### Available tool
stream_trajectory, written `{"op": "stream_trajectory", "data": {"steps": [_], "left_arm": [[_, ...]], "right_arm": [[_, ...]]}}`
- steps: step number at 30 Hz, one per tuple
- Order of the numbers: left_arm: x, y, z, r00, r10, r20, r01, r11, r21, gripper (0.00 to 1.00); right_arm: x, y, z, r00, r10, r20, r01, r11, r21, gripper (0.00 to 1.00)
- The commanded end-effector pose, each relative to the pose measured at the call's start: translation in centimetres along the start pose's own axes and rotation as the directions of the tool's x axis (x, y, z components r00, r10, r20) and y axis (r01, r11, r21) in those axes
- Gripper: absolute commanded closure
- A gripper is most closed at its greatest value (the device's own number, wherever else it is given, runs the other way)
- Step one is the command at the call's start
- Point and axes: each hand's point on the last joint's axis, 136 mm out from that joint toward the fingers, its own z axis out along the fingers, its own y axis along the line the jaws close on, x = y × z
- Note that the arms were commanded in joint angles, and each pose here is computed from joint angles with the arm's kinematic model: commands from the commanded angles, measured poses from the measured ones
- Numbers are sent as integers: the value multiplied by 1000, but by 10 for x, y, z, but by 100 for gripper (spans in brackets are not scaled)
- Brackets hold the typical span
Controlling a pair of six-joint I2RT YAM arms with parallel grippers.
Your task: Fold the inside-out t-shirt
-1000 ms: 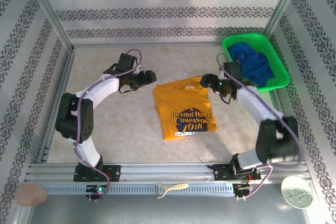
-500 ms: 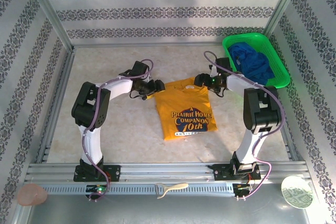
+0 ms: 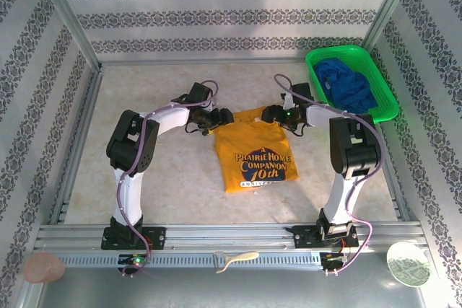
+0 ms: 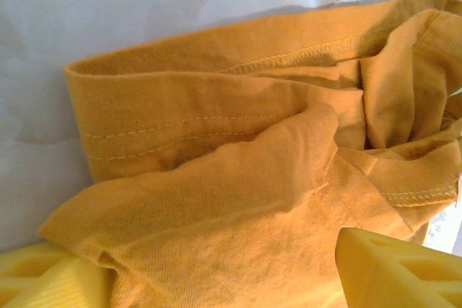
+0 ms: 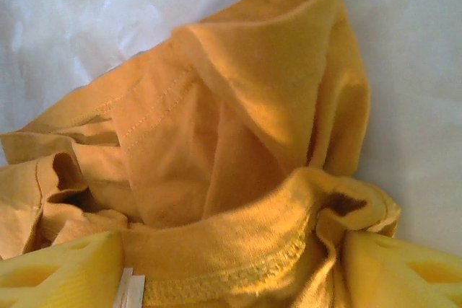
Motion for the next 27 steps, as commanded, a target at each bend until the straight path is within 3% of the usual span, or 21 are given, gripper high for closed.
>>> {"op": "stream_trajectory", "data": {"steps": [1, 4, 10, 17, 20, 22, 27], "left_arm": [[6, 6, 7, 1000, 2, -18, -3, 999, -36, 22], [6, 8, 8, 1000, 3, -20, -3, 999, -40, 22], [6, 8, 10, 1000, 0, -21, -1, 999, -38, 22], [7, 7, 10, 1000, 7, -29, -7, 999, -33, 22], [10, 6, 9, 999, 12, -37, -13, 1000, -24, 22], [12, 4, 10, 999, 16, -43, -16, 1000, -8, 25], [19, 2, 15, 998, 31, -51, -31, 1000, 3, 44]], "right_arm": [[-25, -8, -31, 993, -4, 117, -1, 999, 46, 20], [-35, -18, -36, 990, 12, 142, -25, 996, 90, 18], [-28, -21, -5, 998, 40, 55, -44, 996, 75, 17], [7, 14, 35, 995, -25, -91, 24, 1000, -19, 22], [19, 18, 37, 995, -29, -98, 26, 999, -32, 36], [21, 16, 37, 996, -12, -87, 9, 999, -34, 51], [20, 13, 36, 997, 17, -79, -21, 999, -45, 91]]}}
